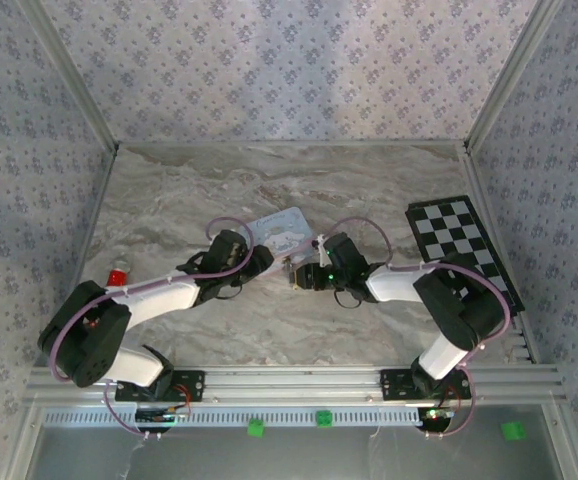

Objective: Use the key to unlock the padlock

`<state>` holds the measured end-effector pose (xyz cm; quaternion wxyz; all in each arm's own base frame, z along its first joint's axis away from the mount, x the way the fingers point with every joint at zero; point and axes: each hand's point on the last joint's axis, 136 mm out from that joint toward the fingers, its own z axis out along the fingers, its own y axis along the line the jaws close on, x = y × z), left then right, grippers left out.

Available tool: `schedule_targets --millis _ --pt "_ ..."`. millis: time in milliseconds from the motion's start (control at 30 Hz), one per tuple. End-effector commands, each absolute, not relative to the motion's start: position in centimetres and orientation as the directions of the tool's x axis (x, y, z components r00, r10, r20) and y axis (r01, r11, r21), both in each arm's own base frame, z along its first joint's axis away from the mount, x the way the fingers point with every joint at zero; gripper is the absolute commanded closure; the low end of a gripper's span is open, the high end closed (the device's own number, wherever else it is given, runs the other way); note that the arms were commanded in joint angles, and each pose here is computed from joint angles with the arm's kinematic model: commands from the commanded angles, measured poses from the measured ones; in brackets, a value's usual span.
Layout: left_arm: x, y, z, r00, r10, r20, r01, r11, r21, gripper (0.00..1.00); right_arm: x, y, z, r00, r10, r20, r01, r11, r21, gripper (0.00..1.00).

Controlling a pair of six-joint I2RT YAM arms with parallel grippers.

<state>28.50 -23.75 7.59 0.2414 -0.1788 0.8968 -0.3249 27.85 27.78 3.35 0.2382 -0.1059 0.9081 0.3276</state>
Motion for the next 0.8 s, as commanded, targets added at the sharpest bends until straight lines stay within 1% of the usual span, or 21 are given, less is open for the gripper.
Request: schedule_targets --millis 0,167,367,567,733,767 --pt "26.9 -24.2 5.7 -0.860 -0.439 -0.261 -0.183 0.741 -0.646 0.36 29.0 28.7 3.6 -0.870 -0.011 -0.492 -0.344 0.728 0.593 0.55" --pt "27.0 -24.5 5.9 -0.861 -0.440 -0.257 -0.180 0.735 -0.654 0.36 28.9 29.6 2.7 -0.888 -0.006 -0.460 -0.331 0.704 0.629 0.54" --pt "27.1 -25.0 6.0 -0.859 -0.445 -0.252 -0.180 0.725 -0.665 0.36 28.6 30.7 1.8 -0.907 0.000 -0.421 -0.311 0.673 0.671 0.58" --pt "27.1 -25.1 5.9 -0.861 -0.443 -0.249 -0.183 0.727 -0.661 0.36 28.1 31.7 1.6 -0.910 -0.018 -0.415 -0.320 0.667 0.673 0.64" --pt "27.1 -25.0 5.8 -0.859 -0.447 -0.249 -0.188 0.729 -0.658 0.36 28.0 31.6 1.5 -0.911 -0.012 -0.412 -0.315 0.664 0.678 0.75" --pt "27.0 -24.9 5.7 -0.859 -0.447 -0.249 -0.190 0.730 -0.656 0.36 27.9 31.6 1.5 -0.911 -0.011 -0.412 -0.315 0.662 0.680 0.75"
